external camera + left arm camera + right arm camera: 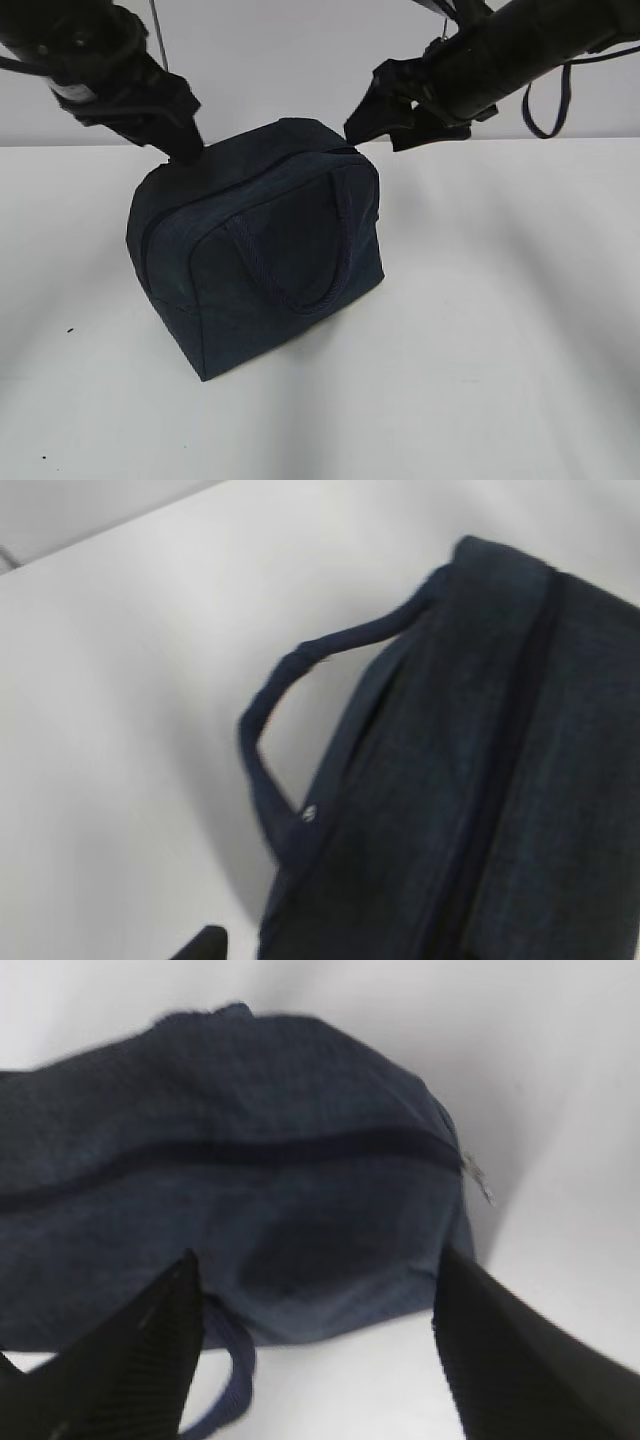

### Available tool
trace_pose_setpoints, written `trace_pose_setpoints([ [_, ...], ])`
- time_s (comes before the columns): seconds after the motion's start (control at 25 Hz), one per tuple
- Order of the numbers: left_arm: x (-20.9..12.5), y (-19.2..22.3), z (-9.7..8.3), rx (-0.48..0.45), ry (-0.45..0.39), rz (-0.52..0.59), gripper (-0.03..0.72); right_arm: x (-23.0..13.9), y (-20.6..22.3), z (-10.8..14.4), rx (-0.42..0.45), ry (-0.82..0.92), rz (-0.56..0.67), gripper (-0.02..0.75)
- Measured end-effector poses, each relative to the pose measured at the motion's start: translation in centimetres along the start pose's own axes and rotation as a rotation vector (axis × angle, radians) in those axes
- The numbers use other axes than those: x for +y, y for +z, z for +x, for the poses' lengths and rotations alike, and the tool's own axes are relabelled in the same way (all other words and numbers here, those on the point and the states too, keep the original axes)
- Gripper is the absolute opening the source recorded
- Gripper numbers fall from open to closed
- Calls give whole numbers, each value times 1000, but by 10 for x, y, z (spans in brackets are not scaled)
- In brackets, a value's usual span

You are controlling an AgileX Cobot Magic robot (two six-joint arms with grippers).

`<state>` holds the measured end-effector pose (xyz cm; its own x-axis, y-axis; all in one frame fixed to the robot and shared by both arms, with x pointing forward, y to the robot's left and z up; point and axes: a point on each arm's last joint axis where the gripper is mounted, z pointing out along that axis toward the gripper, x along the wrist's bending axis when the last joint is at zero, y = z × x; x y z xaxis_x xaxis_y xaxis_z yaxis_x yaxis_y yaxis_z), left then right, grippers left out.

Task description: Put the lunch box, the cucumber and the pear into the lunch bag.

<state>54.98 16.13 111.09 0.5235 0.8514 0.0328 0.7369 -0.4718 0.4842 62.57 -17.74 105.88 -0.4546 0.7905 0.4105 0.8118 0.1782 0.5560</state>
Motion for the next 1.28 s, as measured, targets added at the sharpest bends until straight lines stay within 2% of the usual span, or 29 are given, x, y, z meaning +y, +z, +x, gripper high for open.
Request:
trace_pose_setpoints([
  [0.12, -8, -20, 5, 67, -40, 20, 386, -11, -21, -2, -151, 46, 120, 557],
  [0.24, -15, -40, 3, 75, -72, 19, 378, -23, -53, 0, -318, 73, 226, 555],
  [0.36, -28, -66, 0, 77, -106, -26, 375, -39, -92, 10, -450, 78, 244, 534],
  [0.44, -44, -80, -2, 78, -136, -48, 373, -55, -121, 21, -504, 71, 211, 513],
  [0.64, -109, -104, -12, 80, -203, -79, 355, -118, -163, 45, -528, 77, 173, 494],
  [0.88, -193, -114, -24, 80, -218, -123, 342, -205, -190, 63, -537, 77, 110, 492],
  [1.08, -253, -112, -32, 82, -218, -178, 337, -258, -197, 68, -544, 64, 39, 491],
  [1.28, -293, -104, -37, 84, -218, -249, 326, -303, -200, 68, -570, 30, -57, 491],
])
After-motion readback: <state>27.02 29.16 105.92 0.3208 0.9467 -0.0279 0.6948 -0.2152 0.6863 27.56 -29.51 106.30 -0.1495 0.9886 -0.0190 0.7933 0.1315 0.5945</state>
